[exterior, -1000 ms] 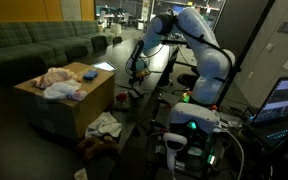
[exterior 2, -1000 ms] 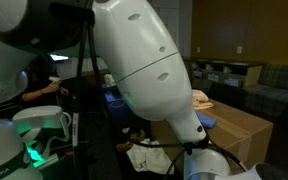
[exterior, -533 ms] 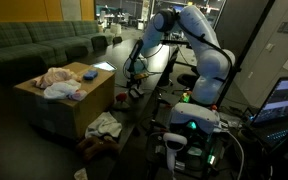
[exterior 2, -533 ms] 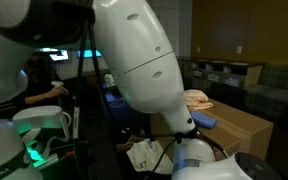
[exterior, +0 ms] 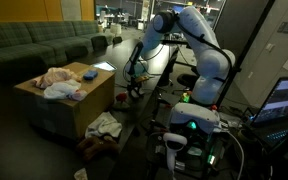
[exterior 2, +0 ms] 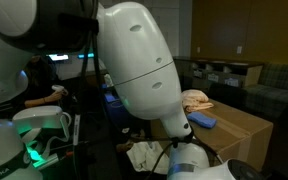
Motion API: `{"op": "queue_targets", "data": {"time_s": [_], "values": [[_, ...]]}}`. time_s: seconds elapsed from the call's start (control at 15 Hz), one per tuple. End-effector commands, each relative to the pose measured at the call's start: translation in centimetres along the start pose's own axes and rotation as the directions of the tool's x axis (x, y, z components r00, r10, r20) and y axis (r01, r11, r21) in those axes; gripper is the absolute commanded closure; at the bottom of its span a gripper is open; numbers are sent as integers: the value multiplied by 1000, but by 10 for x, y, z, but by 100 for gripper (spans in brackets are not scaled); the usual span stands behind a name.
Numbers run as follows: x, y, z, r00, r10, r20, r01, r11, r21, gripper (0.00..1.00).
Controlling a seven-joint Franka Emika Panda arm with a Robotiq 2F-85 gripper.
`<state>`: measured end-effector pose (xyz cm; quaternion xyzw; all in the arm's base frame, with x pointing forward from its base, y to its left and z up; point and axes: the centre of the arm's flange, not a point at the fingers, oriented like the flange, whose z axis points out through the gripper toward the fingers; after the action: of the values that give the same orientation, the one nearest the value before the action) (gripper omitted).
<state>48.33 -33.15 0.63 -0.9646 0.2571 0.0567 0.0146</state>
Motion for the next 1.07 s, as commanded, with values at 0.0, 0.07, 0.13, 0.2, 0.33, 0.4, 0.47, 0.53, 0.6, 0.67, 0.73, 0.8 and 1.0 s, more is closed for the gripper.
{"op": "queue_targets", "data": {"time_s": [0.0, 0.07, 0.13, 0.2, 0.33, 0.4, 0.47, 0.53, 0.6, 0.67, 0.73, 0.8, 1.0], "values": [[2, 5, 7, 1000, -15, 8, 15, 999, 36, 0], [2, 4, 10, 1000, -19, 12, 19, 999, 39, 0], [1, 4, 13, 1000, -25, 17, 24, 999, 41, 0], [1, 3, 16, 999, -31, 22, 30, 999, 44, 0], [2, 1, 21, 999, -38, 29, 36, 998, 52, 0], [3, -1, 24, 999, -41, 31, 39, 998, 54, 0], [3, -2, 26, 998, -45, 36, 43, 997, 59, 0], [5, -4, 28, 998, -49, 34, 47, 997, 59, 0], [6, -5, 29, 998, -53, 33, 51, 997, 60, 0], [8, -6, 31, 998, -55, 29, 53, 997, 58, 0], [10, -6, 33, 998, -56, 25, 54, 997, 56, 0], [13, -6, 34, 998, -57, 23, 56, 997, 55, 0], [18, -3, 37, 998, -56, 20, 55, 997, 51, 0]]}}
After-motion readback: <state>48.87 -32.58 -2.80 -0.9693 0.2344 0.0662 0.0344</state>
